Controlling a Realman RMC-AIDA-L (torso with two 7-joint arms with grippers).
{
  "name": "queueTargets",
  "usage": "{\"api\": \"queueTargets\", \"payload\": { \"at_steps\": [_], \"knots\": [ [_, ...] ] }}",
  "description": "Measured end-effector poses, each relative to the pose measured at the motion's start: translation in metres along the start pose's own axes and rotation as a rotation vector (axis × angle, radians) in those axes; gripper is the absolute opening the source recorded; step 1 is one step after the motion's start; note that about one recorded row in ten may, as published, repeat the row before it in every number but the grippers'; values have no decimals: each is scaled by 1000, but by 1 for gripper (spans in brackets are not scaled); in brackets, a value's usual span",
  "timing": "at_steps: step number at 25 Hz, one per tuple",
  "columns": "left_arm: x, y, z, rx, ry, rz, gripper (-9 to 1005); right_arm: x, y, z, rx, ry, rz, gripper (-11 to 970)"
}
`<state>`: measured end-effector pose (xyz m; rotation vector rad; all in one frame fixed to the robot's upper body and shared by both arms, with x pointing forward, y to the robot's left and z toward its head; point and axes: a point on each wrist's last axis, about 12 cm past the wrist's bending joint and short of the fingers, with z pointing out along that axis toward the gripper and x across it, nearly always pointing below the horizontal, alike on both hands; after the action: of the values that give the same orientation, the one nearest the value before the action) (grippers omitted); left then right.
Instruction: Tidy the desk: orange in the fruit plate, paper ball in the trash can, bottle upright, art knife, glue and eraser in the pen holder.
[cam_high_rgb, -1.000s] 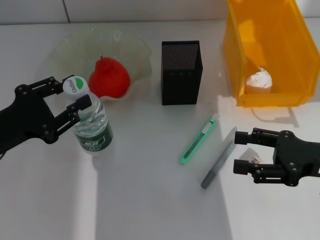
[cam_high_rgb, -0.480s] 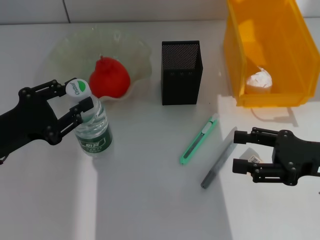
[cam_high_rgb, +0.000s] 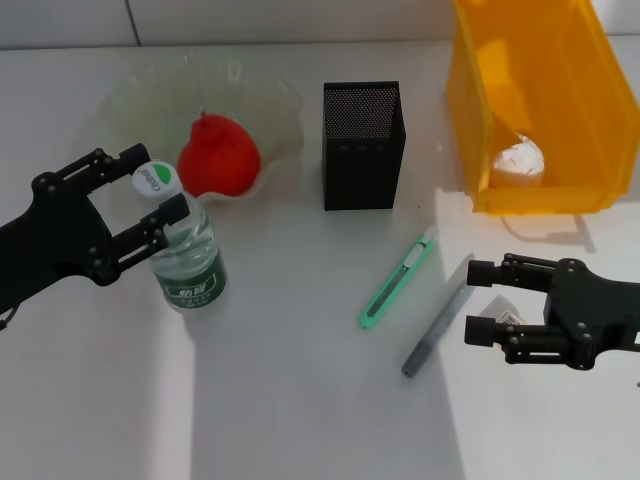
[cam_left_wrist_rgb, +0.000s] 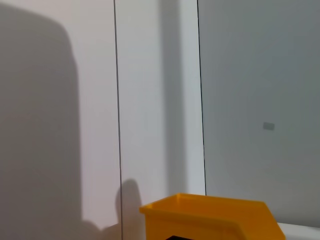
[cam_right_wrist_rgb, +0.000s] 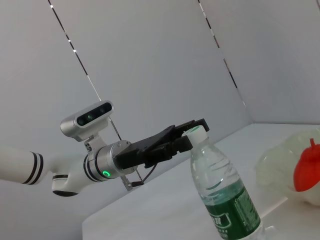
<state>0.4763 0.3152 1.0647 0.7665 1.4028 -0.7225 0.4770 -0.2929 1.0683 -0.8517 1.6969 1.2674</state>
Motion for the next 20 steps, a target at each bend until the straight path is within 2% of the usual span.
{"api": "queueTargets", "payload": {
  "at_steps": [9, 11, 13, 14, 17, 18, 19, 20],
  "knots": [
    [-4, 1, -4, -14, -33, -20, 760, 0, 0, 0, 2, -4, 0, 805],
    [-15, 3, -15, -24, -116, -61, 807, 0, 0, -1, 0, -8, 0, 805],
    [-18, 4, -19, -29, -138, -71, 842, -1, 0, -1, -1, -9, 1, 805],
    [-32, 8, -34, -9, -197, -127, 859, -1, 0, -1, -1, -10, 0, 805],
    [-43, 12, -45, 69, -186, -170, 859, -1, 0, -2, 0, -10, -1, 805],
    [-47, 14, -47, 132, -139, -191, 859, -1, 0, -2, 0, -11, -2, 805],
    [-49, 14, -45, 241, -36, -221, 859, -3, 0, -3, 2, -12, -5, 805],
    [-49, 14, -45, 241, -36, -221, 859, -3, 0, -3, 2, -12, -5, 805]
  ]
}}
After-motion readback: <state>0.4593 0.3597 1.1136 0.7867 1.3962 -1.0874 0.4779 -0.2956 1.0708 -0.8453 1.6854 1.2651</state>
